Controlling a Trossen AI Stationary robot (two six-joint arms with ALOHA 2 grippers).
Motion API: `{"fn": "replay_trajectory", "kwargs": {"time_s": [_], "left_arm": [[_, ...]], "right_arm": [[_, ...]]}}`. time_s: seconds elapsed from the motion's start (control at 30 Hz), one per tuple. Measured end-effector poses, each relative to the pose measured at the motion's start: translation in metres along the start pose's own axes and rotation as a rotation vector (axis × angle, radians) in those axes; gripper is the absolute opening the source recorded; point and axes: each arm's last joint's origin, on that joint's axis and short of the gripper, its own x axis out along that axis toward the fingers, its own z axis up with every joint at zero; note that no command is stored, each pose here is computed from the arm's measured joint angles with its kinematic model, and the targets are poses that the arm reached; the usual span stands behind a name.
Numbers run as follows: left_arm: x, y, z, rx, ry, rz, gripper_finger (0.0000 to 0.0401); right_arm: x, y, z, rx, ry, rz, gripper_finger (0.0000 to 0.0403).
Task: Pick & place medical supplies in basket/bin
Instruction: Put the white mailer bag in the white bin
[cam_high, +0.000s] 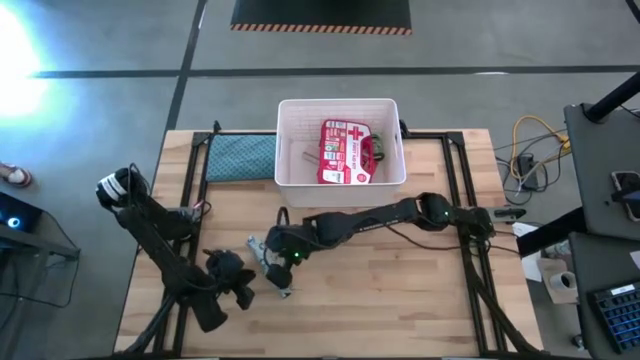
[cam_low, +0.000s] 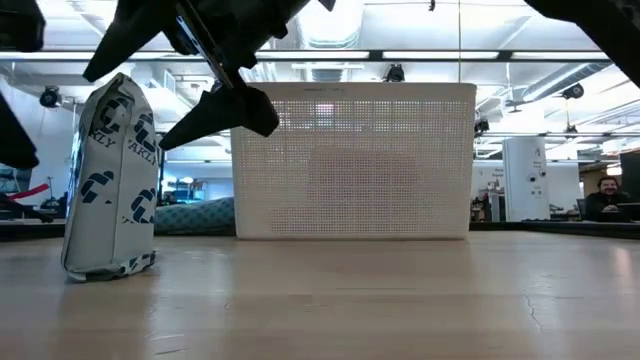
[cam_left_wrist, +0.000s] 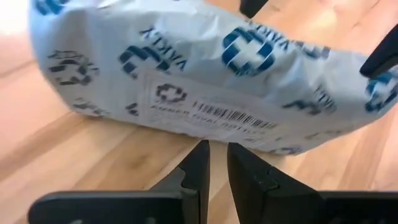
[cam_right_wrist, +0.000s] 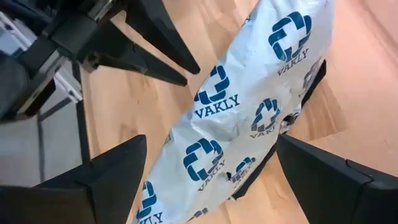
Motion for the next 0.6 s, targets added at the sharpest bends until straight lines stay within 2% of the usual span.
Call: {"fn": "replay_trajectory", "kwargs": {"time_s": [0.2, 0.3, 0.6], "left_arm": [[-0.004, 0.009, -0.008, 0.066, 0.009, 0.016, 0.0037], [-0.003, 0.013, -0.010, 0.079, 0.010, 0.023, 0.0037], [0.004, 0.027, -0.013, 0.111, -0.003, 0.050, 0.0037]], "right_arm": [[0.002, 0.010, -0.006, -0.019, -0.076, -0.068, 0.0347], [0.005, 0.013, -0.007, -0.021, -0.098, -0.049, 0.0347], [0.026, 0.006, -0.017, 0.010, -0.089, -0.078, 0.0347]]}}
